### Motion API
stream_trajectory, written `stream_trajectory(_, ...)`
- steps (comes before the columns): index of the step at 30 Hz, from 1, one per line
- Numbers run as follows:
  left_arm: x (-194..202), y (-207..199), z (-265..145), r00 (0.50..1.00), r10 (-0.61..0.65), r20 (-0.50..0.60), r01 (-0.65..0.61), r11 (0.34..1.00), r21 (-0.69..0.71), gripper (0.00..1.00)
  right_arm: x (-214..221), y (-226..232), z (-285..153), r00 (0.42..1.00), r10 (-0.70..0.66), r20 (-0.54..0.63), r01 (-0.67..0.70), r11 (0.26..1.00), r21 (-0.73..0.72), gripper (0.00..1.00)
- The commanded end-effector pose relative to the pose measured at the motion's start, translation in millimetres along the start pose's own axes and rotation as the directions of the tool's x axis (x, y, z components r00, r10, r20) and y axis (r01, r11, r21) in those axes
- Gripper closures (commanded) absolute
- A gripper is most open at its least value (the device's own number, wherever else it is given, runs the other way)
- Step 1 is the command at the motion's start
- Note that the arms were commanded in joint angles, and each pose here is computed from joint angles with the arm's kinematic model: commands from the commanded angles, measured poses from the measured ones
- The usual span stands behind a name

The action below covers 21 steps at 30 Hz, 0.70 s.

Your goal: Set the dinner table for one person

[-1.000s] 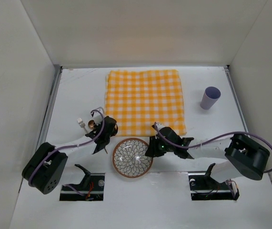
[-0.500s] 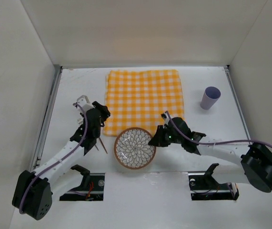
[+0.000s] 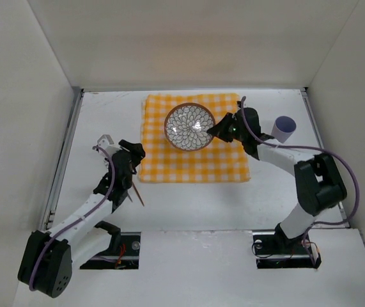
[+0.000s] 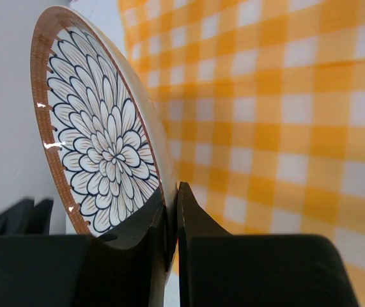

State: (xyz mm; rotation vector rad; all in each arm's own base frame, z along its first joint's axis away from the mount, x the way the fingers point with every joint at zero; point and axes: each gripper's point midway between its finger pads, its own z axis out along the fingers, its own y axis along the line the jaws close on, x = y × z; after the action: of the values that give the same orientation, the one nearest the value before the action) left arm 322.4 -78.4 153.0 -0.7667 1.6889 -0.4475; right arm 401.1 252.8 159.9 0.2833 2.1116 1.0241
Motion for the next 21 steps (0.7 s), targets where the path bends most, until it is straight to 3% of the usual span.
stream_trajectory(1,3.7,-11.9,0.6,0.999,-0.033,0.005,0.032,0.998,0.058,0.5,-56.2,42.7,10.0,0.992,0.057,0.113,-0.04,0.988,-0.151,0.91)
stream_trajectory(9,17.6,-11.0,4.9,1.0,-0.003,-0.015,0.004,0.998,0.064,0.5,-40.0,5.1,38.0,0.993,0.109,0.047,-0.107,0.993,-0.044,0.9)
stream_trajectory(21,29.1,-8.7,10.1,0.999,0.016,-0.042,-0.014,0.999,0.052,0.5,11.1,-45.3,38.7,0.986,0.158,-0.043,-0.155,0.985,0.076,0.87)
